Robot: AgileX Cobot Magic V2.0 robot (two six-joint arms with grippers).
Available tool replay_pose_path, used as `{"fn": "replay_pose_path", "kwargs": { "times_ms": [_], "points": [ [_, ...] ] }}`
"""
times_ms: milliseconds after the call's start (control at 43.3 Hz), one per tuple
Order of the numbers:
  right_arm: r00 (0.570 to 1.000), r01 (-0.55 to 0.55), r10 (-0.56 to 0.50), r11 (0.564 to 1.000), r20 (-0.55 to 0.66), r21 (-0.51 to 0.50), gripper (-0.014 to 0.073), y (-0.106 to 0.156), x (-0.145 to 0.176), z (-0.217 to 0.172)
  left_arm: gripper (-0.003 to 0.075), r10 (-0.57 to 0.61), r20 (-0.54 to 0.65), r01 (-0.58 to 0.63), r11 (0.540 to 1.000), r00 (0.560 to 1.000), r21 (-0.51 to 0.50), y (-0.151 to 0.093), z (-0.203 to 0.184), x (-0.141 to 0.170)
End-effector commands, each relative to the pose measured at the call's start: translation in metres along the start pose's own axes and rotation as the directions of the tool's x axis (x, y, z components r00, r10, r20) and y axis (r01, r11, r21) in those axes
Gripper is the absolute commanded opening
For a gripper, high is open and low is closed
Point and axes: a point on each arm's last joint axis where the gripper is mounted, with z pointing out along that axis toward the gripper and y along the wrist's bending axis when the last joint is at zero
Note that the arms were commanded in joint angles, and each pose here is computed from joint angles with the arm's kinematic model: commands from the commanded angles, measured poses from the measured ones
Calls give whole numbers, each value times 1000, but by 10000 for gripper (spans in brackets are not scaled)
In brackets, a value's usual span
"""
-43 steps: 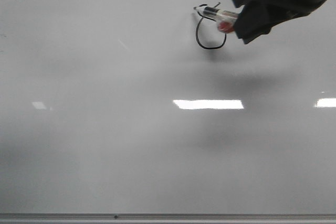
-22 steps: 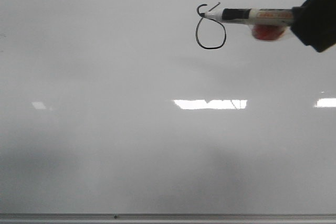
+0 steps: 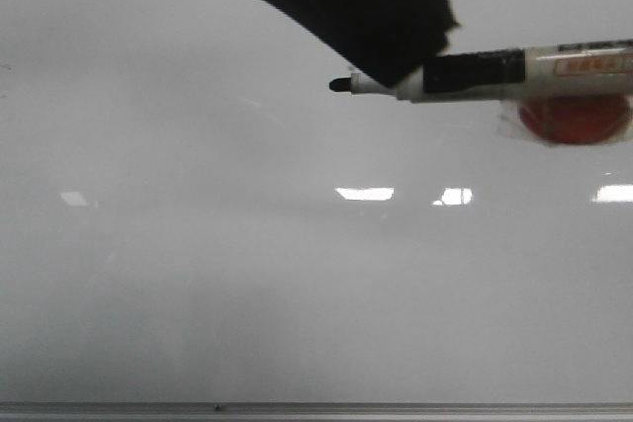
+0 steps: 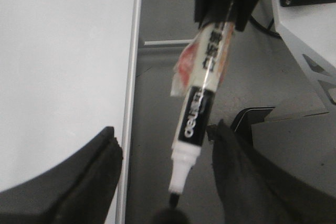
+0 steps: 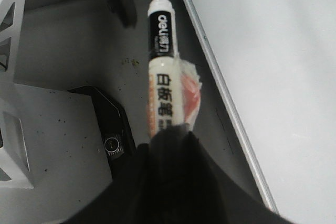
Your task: Write number 8 on whiteboard
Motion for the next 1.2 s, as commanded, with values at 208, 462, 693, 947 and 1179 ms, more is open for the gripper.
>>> {"fn": "replay_pose_path", "kwargs": {
  "times_ms": [208,462,693,947,1179],
  "points": [
    [997,10,-11,1000,75,14,-106,1,-10,-8,375,41,77,-42,999,996,9,-4,2,-25],
    [997,10,-11,1000,76,15,-106,1,-10,-8,123,42,62,-44,999,997,30,-6,2,-24],
    [997,11,-12,1000,76,18,85,0,-10,-8,29,32,54,-34,999,998,32,-6,1,-24],
    [995,-101,102,975,4,200,517,-10,4,-21,31,-121,-98,94,965,988,-244,10,-23,-7],
    [980,-191,199,937,4,292,470,-15,12,-30,30,-454,-91,312,730,886,-609,48,-67,28]
  ]
}}
